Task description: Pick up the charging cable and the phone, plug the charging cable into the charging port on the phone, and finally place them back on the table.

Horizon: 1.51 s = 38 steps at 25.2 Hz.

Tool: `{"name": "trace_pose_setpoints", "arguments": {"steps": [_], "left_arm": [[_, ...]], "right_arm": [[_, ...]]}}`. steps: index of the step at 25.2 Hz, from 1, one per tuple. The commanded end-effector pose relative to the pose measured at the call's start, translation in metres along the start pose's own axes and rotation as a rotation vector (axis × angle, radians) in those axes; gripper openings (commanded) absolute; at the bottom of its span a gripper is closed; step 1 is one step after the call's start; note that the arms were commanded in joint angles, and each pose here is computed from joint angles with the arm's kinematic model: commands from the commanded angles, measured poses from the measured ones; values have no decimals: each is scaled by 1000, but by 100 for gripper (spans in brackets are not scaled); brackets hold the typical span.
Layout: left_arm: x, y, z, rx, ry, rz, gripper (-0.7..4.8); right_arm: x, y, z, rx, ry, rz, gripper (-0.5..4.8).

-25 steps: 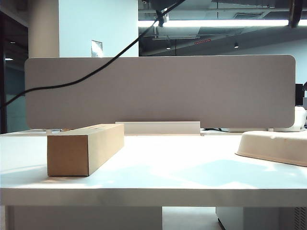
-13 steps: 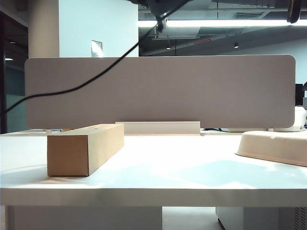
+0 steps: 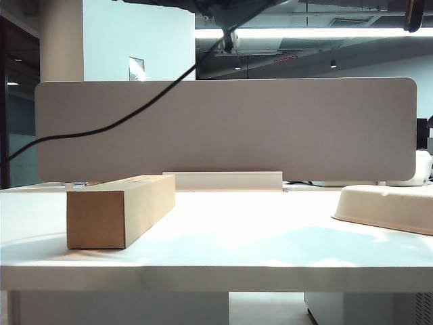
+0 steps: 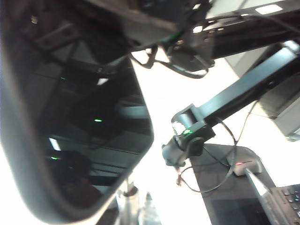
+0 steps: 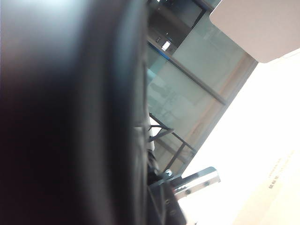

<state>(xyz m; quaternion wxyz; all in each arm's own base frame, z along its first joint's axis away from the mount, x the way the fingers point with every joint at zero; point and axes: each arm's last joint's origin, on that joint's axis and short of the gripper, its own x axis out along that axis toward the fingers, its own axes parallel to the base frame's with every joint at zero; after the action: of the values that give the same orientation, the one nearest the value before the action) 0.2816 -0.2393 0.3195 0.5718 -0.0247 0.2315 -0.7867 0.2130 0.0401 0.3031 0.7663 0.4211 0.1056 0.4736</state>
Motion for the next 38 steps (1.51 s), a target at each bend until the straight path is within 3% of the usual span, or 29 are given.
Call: {"name": "trace_pose_setpoints", "arguments": {"steps": [1, 24, 28, 31, 38], "left_arm": [[0, -2, 2, 10, -6, -14, -6], [-2, 1, 2, 15, 13, 75, -6], [-1, 2, 6, -20, -7, 75, -6], [-1, 0, 10, -68, -40, 6, -6], [-1, 1, 13, -73, -55, 2, -6]], "right_arm": [[1, 2, 1, -48, 1, -3, -2], [1, 1, 1, -39, 3, -7, -2], [1, 1, 1, -60, 5, -9, -2], [1, 1, 1, -75, 6, -8, -2], [1, 1, 0, -89, 34, 2, -2]]}}
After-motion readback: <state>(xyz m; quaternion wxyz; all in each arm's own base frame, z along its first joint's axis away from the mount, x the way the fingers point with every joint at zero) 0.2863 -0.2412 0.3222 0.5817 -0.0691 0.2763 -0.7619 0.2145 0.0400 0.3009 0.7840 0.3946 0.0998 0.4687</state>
